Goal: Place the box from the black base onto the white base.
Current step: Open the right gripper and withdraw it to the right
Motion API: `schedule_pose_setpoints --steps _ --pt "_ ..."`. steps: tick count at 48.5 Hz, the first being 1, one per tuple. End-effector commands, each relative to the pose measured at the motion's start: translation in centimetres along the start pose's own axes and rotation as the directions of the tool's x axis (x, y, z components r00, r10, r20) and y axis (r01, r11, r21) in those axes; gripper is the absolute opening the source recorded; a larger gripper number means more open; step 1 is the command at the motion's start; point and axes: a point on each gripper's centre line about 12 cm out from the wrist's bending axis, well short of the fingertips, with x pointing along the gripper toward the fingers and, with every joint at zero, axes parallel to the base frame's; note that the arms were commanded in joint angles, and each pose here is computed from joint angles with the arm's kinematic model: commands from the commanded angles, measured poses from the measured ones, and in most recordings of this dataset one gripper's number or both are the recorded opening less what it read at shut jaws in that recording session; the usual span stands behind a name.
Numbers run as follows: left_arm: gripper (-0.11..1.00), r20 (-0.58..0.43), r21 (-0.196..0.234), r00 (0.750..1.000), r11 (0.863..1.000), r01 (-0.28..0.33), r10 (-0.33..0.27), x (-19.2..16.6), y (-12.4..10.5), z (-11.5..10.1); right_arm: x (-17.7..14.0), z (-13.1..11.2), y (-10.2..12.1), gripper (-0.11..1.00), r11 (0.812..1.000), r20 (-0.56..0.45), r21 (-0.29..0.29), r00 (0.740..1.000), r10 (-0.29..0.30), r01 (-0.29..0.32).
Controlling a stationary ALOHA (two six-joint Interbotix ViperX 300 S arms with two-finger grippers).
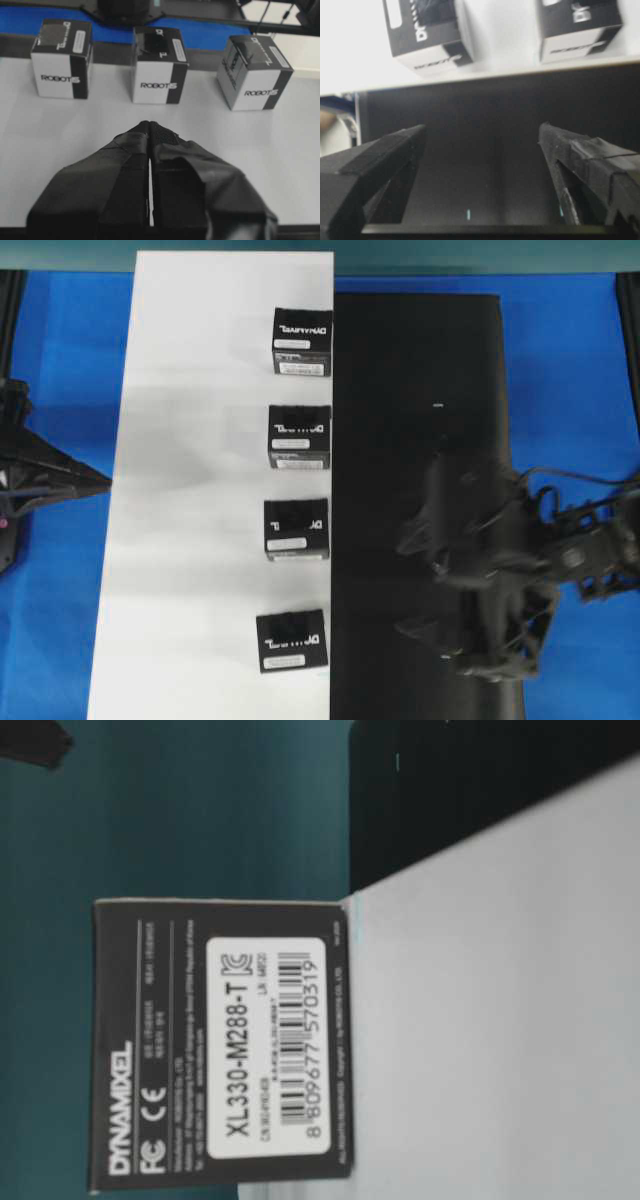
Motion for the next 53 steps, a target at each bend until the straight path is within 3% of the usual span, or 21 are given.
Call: schedule_pose_setpoints --steps 1,9,21,38,53 --pt "-0.02 0.016 0.003 1.0 1.0 0.009 -0.009 0.0 -0.2 0.7 -1.4 0.1 -0.9 0.99 1.0 0.085 0.008 0.996 0.018 -0.018" --pt "-0.02 0.017 -0.004 1.0 1.0 0.015 -0.015 0.0 -0.3 0.7 -3.3 -1.0 -3.1 0.99 1.0 0.202 0.02 0.979 0.018 -0.023" --pt "-0.02 0.017 -0.045 1.0 0.999 0.016 -0.015 0.1 -0.3 0.7 -5.5 -4.5 -6.8 0.99 0.997 0.261 -0.006 0.962 -0.073 0.078" --pt "-0.02 -0.01 -0.047 1.0 0.999 0.012 -0.012 0.5 -0.3 0.0 -7.8 -8.4 -7.9 0.99 0.997 0.332 -0.027 0.942 -0.054 0.067" --pt "-0.02 0.005 -0.049 1.0 0.999 0.011 -0.011 0.2 -0.2 0.3 -8.7 -8.9 -7.8 0.99 0.999 0.412 -0.034 0.911 -0.012 0.029"
